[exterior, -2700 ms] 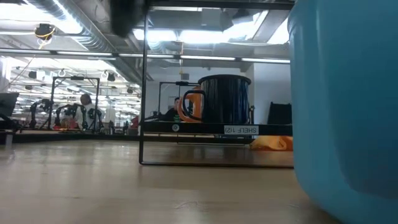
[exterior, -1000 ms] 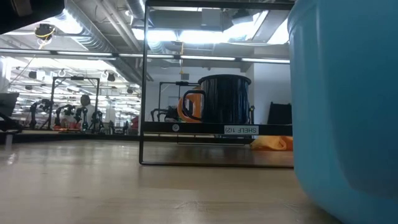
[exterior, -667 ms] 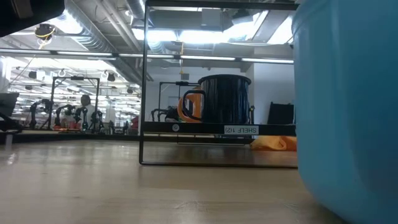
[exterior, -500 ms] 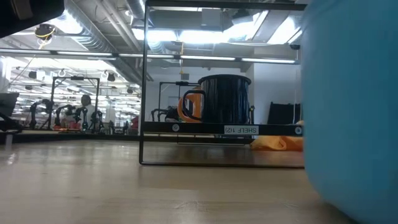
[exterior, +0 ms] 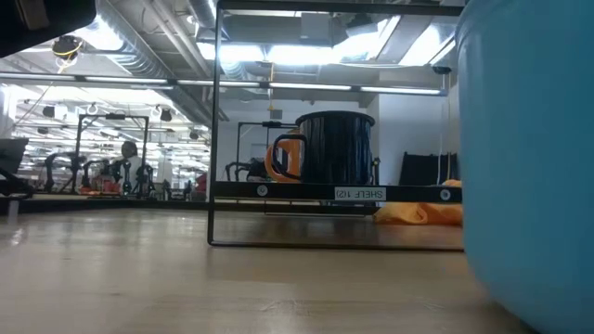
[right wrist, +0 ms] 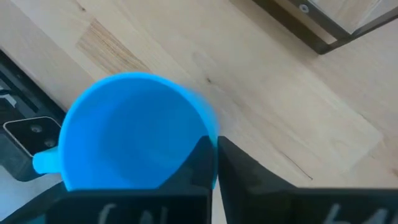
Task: Stack small to large cups/mugs on shelf
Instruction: Put the blue mug on the shelf, then return to Home Position
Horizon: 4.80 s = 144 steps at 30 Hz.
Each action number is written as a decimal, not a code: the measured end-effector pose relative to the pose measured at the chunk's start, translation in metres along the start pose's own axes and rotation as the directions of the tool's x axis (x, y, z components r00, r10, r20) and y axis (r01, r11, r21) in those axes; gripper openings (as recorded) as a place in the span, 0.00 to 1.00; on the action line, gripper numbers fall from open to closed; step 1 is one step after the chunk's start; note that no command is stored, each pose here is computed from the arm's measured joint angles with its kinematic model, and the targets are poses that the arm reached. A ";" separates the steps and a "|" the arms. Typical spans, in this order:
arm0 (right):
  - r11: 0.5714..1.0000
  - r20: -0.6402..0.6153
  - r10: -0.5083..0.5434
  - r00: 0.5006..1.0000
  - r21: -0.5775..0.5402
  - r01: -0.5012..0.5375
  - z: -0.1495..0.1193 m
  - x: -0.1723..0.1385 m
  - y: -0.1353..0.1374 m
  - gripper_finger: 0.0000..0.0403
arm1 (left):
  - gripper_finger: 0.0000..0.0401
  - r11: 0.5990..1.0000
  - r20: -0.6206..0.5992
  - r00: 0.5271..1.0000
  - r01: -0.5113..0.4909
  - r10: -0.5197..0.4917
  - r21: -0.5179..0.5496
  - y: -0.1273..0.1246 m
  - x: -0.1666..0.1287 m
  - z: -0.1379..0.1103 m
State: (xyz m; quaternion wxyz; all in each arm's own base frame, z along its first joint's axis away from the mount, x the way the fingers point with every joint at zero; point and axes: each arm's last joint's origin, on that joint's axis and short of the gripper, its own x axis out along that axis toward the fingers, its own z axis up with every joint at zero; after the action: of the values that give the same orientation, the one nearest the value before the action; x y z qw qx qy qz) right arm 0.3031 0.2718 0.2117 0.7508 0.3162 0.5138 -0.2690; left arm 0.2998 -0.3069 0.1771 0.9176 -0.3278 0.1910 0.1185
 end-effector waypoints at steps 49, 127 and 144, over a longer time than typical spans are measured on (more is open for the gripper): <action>0.905 0.316 -0.070 0.946 0.419 -0.073 0.179 -0.139 -0.020 0.02 | 0.00 0.961 0.088 0.973 -0.224 0.212 0.162 0.026 -0.035 -0.028; 0.736 0.054 -0.251 0.967 0.659 0.154 0.148 -0.013 -0.034 0.17 | 0.00 0.816 0.109 0.940 -0.334 0.322 0.472 0.052 -0.140 -0.022; 0.898 0.416 -0.059 0.907 0.419 -0.134 0.188 -0.145 -0.019 0.27 | 0.00 0.849 0.052 0.962 -0.260 0.267 0.459 0.040 -0.139 -0.015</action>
State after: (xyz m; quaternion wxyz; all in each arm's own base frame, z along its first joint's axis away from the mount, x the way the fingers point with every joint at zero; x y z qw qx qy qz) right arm 0.3548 0.1294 0.3959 0.7578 0.4220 0.2605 -0.4241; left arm 0.1566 -0.2994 0.2034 0.9427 -0.0717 0.2632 0.1921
